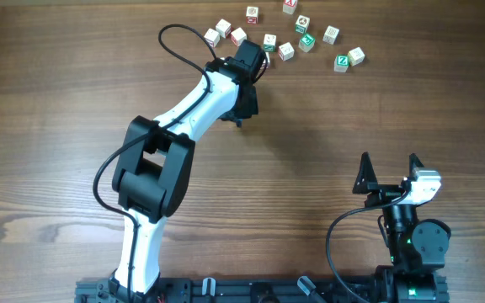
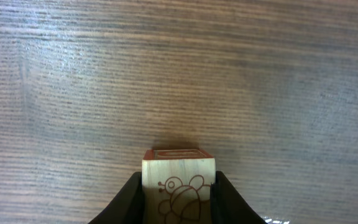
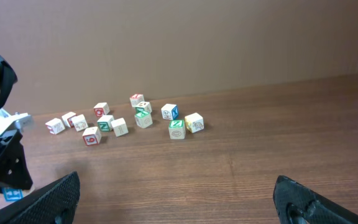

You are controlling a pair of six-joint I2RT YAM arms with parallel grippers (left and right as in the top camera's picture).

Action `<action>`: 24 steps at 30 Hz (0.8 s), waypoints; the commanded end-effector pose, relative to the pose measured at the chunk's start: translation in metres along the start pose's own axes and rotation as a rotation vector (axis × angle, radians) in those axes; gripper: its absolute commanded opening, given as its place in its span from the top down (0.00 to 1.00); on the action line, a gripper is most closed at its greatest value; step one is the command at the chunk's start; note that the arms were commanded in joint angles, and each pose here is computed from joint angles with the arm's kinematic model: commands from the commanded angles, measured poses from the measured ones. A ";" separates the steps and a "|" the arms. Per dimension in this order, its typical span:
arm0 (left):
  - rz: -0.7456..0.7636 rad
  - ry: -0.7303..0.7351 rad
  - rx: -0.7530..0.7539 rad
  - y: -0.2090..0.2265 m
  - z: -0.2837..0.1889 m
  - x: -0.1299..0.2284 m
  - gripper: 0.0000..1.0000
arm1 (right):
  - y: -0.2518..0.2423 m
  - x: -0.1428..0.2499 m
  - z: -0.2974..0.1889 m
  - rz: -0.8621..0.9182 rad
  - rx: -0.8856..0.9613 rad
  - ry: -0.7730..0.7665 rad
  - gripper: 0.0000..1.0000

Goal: Form a horizontal line
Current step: 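Lower the left gripper and grasp a red-edged bee block, then carry the bee block toward the table center with the left gripper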

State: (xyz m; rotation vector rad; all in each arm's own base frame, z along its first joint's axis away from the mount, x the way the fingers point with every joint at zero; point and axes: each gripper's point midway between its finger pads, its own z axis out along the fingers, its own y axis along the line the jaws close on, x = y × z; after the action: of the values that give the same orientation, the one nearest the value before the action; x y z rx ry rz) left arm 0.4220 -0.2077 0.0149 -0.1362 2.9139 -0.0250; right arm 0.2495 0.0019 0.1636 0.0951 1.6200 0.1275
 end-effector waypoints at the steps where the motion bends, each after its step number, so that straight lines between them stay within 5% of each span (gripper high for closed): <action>1: 0.080 0.080 -0.047 0.000 0.017 0.032 0.85 | 0.002 0.000 0.000 0.019 -0.013 -0.002 0.00; 15: 0.148 0.114 -0.021 0.004 0.052 0.068 0.85 | 0.002 0.000 0.000 0.019 -0.013 -0.002 0.00; 24: 0.203 0.132 0.006 0.000 0.052 0.071 0.76 | 0.002 0.000 0.000 0.019 -0.013 -0.002 0.01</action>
State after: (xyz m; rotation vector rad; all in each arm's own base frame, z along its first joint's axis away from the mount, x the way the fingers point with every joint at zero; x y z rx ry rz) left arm 0.4112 -0.2173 0.0089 0.0697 2.8401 -0.0174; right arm 0.2495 0.0020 0.1636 0.0947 1.6200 0.1278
